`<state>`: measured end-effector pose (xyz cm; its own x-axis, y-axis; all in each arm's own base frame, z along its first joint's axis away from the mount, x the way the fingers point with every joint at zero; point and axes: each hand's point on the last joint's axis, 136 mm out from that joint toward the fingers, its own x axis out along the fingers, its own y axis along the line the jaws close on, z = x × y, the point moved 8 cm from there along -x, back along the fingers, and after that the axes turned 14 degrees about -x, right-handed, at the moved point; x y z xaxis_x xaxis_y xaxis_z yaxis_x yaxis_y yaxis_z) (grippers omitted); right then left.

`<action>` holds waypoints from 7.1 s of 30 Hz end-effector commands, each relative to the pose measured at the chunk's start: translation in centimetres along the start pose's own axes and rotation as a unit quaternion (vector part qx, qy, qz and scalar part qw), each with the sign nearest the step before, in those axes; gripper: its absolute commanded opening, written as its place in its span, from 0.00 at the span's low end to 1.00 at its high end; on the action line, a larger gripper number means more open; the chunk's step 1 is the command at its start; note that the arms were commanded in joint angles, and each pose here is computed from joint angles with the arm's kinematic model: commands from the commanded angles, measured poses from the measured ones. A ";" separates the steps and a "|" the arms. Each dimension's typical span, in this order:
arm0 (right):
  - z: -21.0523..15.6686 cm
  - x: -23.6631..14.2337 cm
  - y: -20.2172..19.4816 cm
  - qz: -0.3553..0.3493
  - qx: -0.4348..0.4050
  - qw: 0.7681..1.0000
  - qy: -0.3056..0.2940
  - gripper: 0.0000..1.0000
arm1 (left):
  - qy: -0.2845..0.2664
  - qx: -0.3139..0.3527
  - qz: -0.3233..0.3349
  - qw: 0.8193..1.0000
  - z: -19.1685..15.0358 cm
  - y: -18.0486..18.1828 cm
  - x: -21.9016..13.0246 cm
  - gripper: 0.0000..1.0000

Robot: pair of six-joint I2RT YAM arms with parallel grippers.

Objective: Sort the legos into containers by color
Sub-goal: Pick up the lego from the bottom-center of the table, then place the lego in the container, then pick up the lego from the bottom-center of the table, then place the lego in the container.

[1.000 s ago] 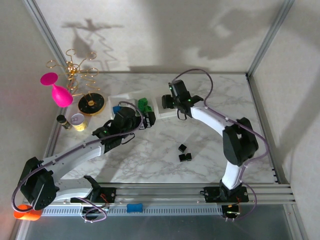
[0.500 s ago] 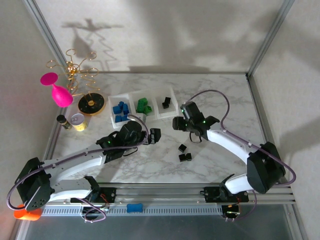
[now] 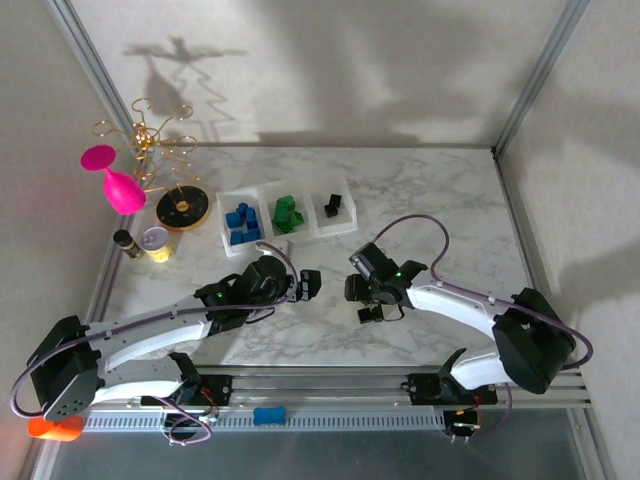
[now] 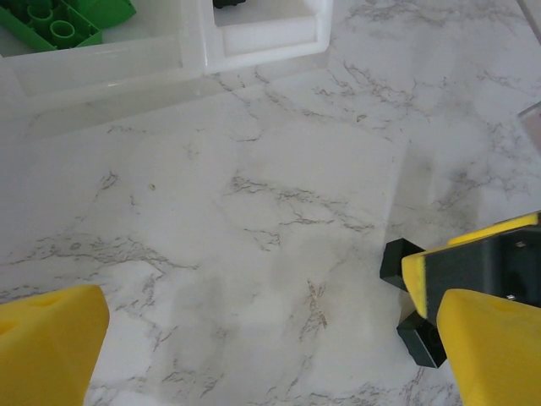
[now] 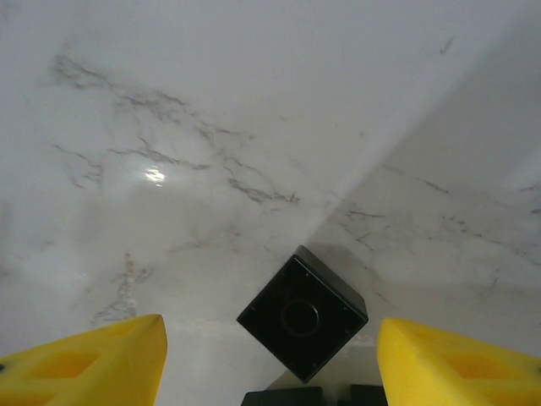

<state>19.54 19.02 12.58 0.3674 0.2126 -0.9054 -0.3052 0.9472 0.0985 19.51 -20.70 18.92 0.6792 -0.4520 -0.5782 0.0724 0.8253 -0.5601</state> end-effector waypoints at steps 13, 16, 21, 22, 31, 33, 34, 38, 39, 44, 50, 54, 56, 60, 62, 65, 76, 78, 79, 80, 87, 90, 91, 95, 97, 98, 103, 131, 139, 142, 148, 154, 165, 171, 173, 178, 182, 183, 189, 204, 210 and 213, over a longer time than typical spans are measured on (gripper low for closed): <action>0.2 2.1 -0.5 -0.065 -0.054 0.996 0.017 0.62 | -0.023 -0.015 0.021 0.999 0.1 0.7 -0.3 1.00; 0.4 2.4 -0.3 -0.065 -0.062 0.996 0.024 0.58 | -0.023 -0.015 0.021 0.999 0.1 0.7 -0.3 1.00; 0.5 2.6 -0.3 -0.067 -0.066 0.995 0.028 0.54 | -0.024 -0.013 0.023 0.999 0.2 0.6 -0.2 1.00; 0.4 2.7 -0.2 -0.064 -0.065 0.995 0.030 0.54 | -0.023 -0.012 0.023 0.999 0.2 0.6 -0.2 1.00; 0.2 3.0 -0.1 -0.060 -0.065 0.995 0.036 0.49 | -0.025 -0.010 0.028 0.999 0.2 0.6 -0.1 1.00; 0.4 2.8 -0.1 -0.061 -0.064 0.996 0.033 0.46 | -0.028 -0.010 0.027 0.999 0.3 0.6 -0.2 1.00; 0.5 2.7 -0.1 -0.060 -0.066 0.996 0.031 0.44 | -0.029 -0.010 0.027 0.999 0.3 0.6 -0.3 1.00; 1.1 2.1 0.1 -0.059 -0.066 0.996 0.023 0.43 | -0.034 -0.012 0.025 0.999 0.4 0.6 -0.4 1.00; 1.3 1.9 0.2 -0.057 -0.066 0.996 0.018 0.43 | -0.035 -0.013 0.025 0.999 0.5 0.6 -0.4 1.00; 4.1 0.0 0.8 -0.044 -0.066 0.997 -0.024 0.43 | -0.051 -0.014 0.025 0.998 1.3 0.3 -0.8 1.00; 9.5 -1.0 1.3 -0.041 -0.075 0.993 -0.084 0.44 | -0.079 -0.022 0.020 0.996 3.3 0.0 -1.3 1.00; 13.6 -0.5 1.7 -0.044 -0.081 0.989 -0.117 0.44 | -0.088 -0.040 0.017 0.995 5.0 0.3 -1.3 1.00; 15.7 -0.2 2.0 -0.046 -0.086 0.986 -0.136 0.44 | -0.094 -0.042 0.018 0.995 5.8 0.5 -1.3 1.00; 19.6 1.0 1.3 -0.062 -0.081 0.982 -0.160 0.44 | -0.110 -0.049 0.031 0.992 7.4 0.9 -1.1 1.00; 20.9 1.6 1.4 -0.072 -0.083 0.978 -0.176 0.44 | -0.116 -0.061 0.035 0.991 8.2 1.2 -0.9 1.00; 22.4 3.3 1.4 -0.077 -0.089 0.976 -0.183 0.45 | -0.126 -0.075 0.031 0.989 9.0 1.4 -0.6 0.99; 25.5 6.6 1.7 -0.089 -0.106 0.973 -0.184 0.53 | -0.132 -0.085 0.026 0.987 9.9 1.5 -0.1 0.99; 25.8 6.1 1.9 -0.081 -0.109 0.972 -0.191 0.55 | -0.133 -0.085 0.024 0.987 10.0 1.4 -0.2 1.00; 25.9 5.8 1.9 -0.078 -0.109 0.972 -0.194 0.56 | -0.133 -0.085 0.023 0.987 10.0 1.4 -0.3 1.00; 26.0 5.4 2.0 -0.076 -0.108 0.971 -0.198 0.58 | -0.134 -0.085 0.021 0.987 10.1 1.3 -0.3 1.00; 25.5 2.3 2.1 -0.051 -0.102 0.971 -0.209 0.61 | -0.125 -0.083 -0.009 0.989 10.0 0.6 -0.9 1.00; 24.2 0.7 1.8 -0.039 -0.095 0.973 -0.207 0.62 | -0.110 -0.072 -0.015 0.991 9.4 0.3 -0.8 1.00; 23.7 0.3 1.7 -0.036 -0.093 0.974 -0.204 0.63 | -0.108 -0.069 -0.015 0.992 9.2 0.3 -0.9 0.99; 20.7 -1.3 0.9 -0.025 -0.080 0.979 -0.184 0.64 | -0.091 -0.049 -0.018 0.994 7.7 -0.2 -1.0 1.00; 19.1 -2.0 0.3 -0.026 -0.073 0.982 -0.170 0.64 | -0.082 -0.040 -0.022 0.996 6.9 -0.5 -1.1 0.99; 18.2 -2.4 0.1 -0.027 -0.067 0.984 -0.164 0.65 | -0.076 -0.035 -0.024 0.996 6.5 -0.6 -1.1 1.00; 13.4 -3.2 -1.2 -0.030 -0.045 0.991 -0.119 0.66 | -0.053 -0.016 -0.026 0.998 4.2 -0.7 -1.2 0.99; -5.0 -1.0 -3.0 -0.062 0.038 0.995 0.066 0.57 | -0.006 0.008 -0.031 0.999 -0.2 -0.5 -1.1 1.00; -4.9 -0.7 -2.5 -0.048 0.026 0.996 0.066 0.54 | -0.005 0.011 -0.023 1.000 -0.3 -0.5 -0.9 0.99; -4.4 -1.3 -2.1 -0.035 0.021 0.998 0.052 0.57 | -0.006 0.011 -0.020 1.000 -0.2 -0.5 -0.9 1.00; -5.1 -0.8 -2.5 -0.052 0.025 0.996 0.067 0.58 | -0.008 0.012 -0.020 1.000 -0.1 -0.6 -0.8 1.00; -5.5 -0.2 -2.6 -0.055 0.028 0.996 0.069 0.55 | -0.006 0.015 -0.016 1.000 -0.2 -0.6 -0.8 1.00; -6.1 0.4 -2.9 -0.061 0.030 0.995 0.078 0.46 | -0.010 0.013 -0.018 1.000 0.0 -0.7 -0.9 0.99; -5.8 0.1 -3.0 -0.067 0.031 0.995 0.071 0.37 | -0.012 0.014 -0.017 1.000 0.1 -0.7 -0.9 1.00; -5.6 -0.1 -2.9 -0.067 0.029 0.995 0.066 0.34 | -0.015 0.014 -0.018 1.000 0.1 -0.7 -1.0 1.00; -4.3 -1.2 -2.5 -0.066 0.022 0.996 0.048 0.27 | -0.021 0.009 -0.021 1.000 0.4 -0.9 -1.1 1.00; -1.5 -3.2 -1.6 -0.057 0.009 0.998 0.006 0.27 | -0.038 0.006 -0.025 0.999 1.0 -1.1 -1.7 1.00; -0.5 -3.7 -1.3 -0.053 0.003 0.999 -0.007 0.27 | -0.044 0.006 -0.024 0.999 1.2 -1.1 -1.9 1.00; 6.6 -4.6 0.4 -0.031 -0.032 0.995 -0.087 0.27 | -0.071 -0.004 -0.016 0.997 3.0 -1.1 -2.3 1.00; 24.0 3.7 1.8 -0.036 -0.083 0.975 -0.205 0.25 | -0.120 -0.053 0.025 0.991 7.5 0.6 -1.8 1.00; 26.3 6.0 1.9 -0.049 -0.106 0.971 -0.207 0.29 | -0.125 -0.064 0.017 0.990 8.1 0.8 -1.4 1.00; 26.7 6.6 1.5 -0.044 -0.105 0.973 -0.199 0.36 | -0.123 -0.067 0.018 0.990 8.2 0.9 -1.2 1.00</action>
<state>43.84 28.27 16.99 0.6809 0.2396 -0.6921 -0.4043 0.9109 -0.0823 24.18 -16.49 23.07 0.8290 -0.3022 -0.4706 -0.0525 0.7956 -0.6035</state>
